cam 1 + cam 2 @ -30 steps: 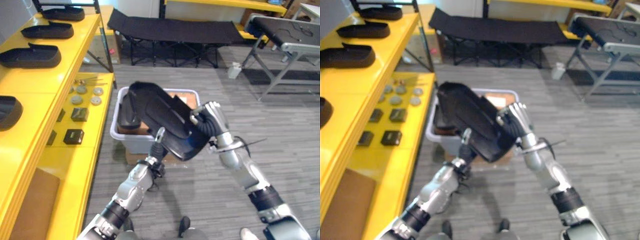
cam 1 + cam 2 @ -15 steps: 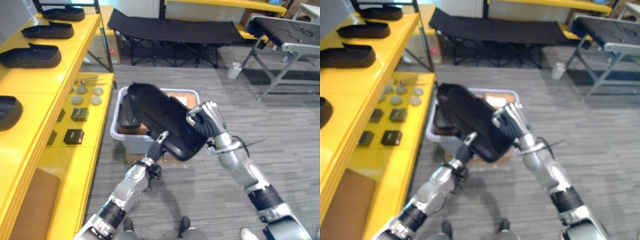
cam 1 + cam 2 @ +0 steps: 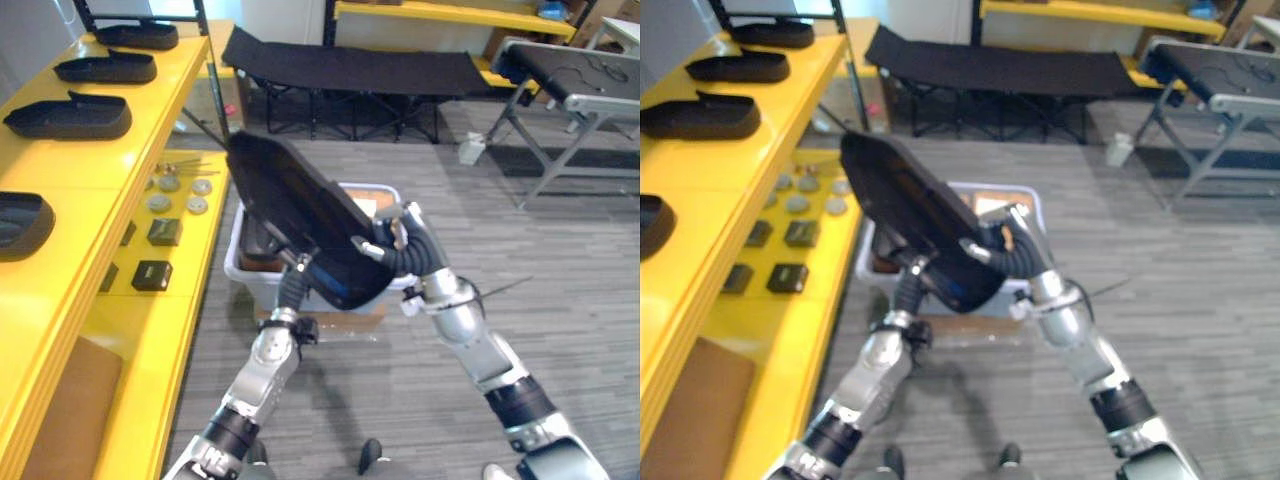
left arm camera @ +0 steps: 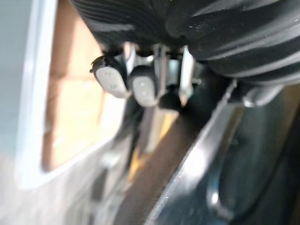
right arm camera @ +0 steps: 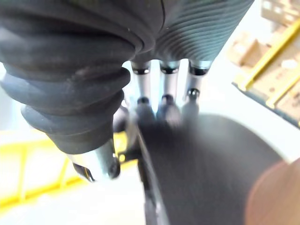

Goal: Walk over and take plastic housings, then place them on the shelf

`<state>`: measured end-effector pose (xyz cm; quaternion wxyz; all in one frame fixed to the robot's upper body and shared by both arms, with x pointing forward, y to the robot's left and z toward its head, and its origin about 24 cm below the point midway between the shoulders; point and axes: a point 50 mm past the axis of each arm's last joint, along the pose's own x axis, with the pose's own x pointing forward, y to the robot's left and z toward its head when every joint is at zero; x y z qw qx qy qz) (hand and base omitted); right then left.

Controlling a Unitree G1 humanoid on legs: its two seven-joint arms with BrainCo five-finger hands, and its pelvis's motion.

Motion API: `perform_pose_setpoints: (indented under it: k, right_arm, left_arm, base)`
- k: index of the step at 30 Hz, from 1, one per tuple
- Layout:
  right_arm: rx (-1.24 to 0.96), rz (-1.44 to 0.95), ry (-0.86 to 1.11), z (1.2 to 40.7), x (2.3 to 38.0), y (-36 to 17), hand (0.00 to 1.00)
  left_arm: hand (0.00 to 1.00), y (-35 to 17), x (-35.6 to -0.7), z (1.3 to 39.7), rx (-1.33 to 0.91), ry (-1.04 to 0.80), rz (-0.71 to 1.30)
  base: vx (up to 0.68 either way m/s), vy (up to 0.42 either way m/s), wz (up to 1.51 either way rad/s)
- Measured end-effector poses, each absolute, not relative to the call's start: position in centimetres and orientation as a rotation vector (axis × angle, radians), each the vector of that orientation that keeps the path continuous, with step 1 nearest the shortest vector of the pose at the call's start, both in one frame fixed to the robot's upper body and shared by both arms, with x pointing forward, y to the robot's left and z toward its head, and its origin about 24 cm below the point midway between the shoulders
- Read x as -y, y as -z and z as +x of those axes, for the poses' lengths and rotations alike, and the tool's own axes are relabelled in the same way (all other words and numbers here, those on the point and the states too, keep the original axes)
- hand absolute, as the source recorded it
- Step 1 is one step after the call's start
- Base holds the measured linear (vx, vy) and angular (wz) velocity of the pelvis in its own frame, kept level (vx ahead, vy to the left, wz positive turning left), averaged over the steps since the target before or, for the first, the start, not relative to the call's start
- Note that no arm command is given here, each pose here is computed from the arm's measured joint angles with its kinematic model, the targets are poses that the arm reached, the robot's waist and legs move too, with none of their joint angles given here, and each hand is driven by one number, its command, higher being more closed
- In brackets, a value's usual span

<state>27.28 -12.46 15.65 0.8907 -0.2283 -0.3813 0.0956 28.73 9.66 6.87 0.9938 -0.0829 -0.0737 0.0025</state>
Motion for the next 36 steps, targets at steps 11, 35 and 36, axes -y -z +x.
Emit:
perform_pose_setpoints:
  k: [11,35,36]
  right_arm:
    - [0.733,-0.243,-0.11,26.8,17.0,-17.3,0.0]
    - [0.057,0.357,0.307,20.8,20.1,-1.1,0.0]
    - [0.059,0.356,0.315,20.8,20.3,-1.1,0.0]
  left_arm:
    - [1.0,-8.6,-16.2,28.6,0.337,-0.502,0.151]
    - [1.0,-10.8,-17.0,22.2,0.541,-0.491,0.153]
    - [1.0,-10.9,-17.1,22.2,0.544,-0.487,0.152]
  base:
    - [0.0,0.001,0.0]
    - [0.0,0.001,0.0]
    - [0.0,0.0,0.0]
